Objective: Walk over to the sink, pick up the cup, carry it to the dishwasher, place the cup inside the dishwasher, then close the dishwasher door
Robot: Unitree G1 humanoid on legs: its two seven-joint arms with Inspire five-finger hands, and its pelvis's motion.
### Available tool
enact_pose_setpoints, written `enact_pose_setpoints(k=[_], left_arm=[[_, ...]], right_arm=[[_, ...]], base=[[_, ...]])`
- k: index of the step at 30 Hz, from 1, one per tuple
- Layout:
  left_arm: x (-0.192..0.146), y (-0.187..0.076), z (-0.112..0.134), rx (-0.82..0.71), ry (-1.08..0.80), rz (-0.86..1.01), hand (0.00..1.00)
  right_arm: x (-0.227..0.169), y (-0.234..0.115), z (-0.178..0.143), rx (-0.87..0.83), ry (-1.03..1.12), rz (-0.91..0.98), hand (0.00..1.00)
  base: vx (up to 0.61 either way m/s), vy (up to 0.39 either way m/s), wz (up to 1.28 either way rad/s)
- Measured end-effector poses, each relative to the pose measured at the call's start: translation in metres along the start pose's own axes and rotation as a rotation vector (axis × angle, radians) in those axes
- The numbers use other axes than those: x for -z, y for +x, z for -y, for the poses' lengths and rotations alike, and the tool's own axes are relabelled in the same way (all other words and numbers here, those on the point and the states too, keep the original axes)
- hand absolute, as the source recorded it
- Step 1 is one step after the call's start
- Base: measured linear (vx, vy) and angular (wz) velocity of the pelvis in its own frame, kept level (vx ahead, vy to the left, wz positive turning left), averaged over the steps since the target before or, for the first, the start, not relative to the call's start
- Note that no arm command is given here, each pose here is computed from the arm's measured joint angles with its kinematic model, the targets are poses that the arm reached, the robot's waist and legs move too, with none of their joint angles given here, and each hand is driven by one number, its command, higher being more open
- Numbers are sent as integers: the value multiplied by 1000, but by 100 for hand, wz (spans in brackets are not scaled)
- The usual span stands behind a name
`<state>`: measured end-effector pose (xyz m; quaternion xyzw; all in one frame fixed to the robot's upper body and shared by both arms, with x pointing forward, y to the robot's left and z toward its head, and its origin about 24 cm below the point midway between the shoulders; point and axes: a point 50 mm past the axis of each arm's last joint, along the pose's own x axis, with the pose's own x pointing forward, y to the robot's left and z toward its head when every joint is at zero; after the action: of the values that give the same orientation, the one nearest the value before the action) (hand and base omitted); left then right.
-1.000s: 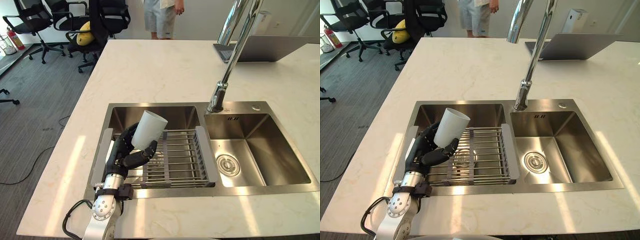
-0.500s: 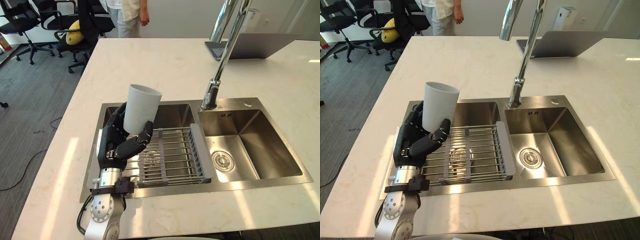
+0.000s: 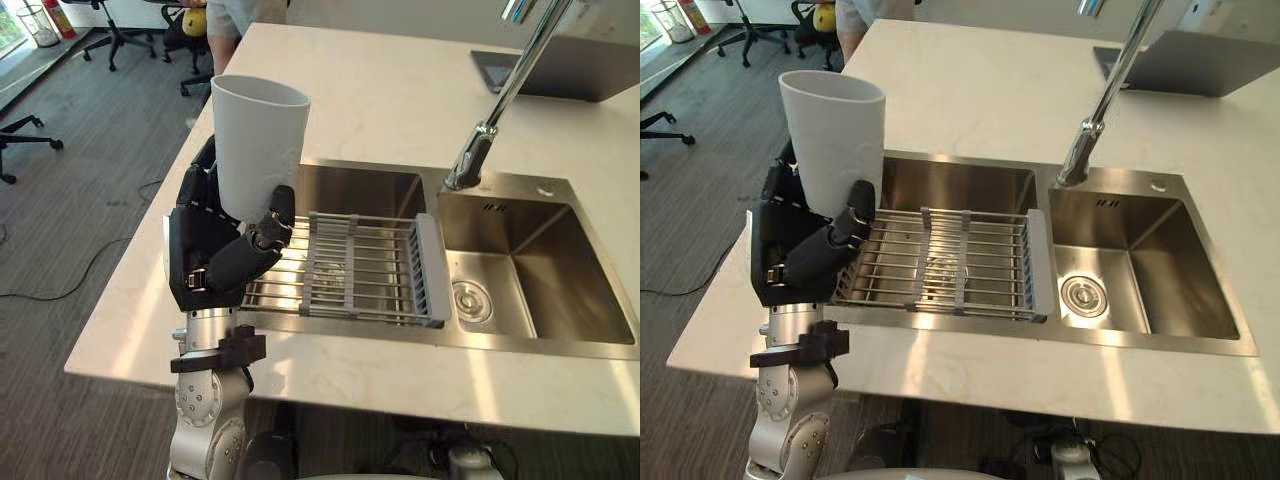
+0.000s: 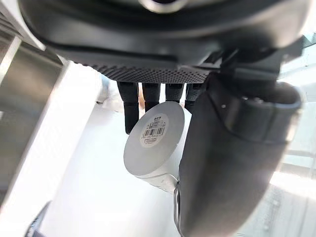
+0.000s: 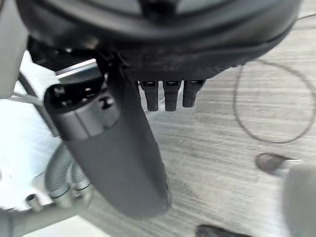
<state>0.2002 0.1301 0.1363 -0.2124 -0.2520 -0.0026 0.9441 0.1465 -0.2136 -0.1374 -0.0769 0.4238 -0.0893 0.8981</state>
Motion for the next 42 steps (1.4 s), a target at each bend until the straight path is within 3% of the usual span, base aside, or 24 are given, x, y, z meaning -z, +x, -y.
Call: enact_pose_setpoints(k=[12,19,27,42], left_arm=[[12,5,27,132,-85,-35,30],[25,8,23,136,-56,-93,30],[28,3,30,166,-74,-115,30],[27,-11,9,42,-67,-141,30]], right_arm=[[41,-16,16,87,80,-112,90],[37,-17,-12,26,130,-92,90],[34,-17,-14,10,168,-82,90],[-38,-14,-52,-170,137,206,90]], base=[[-201,86,61],[1,168,20],[-29,-39,-6],[-32,-20,53]])
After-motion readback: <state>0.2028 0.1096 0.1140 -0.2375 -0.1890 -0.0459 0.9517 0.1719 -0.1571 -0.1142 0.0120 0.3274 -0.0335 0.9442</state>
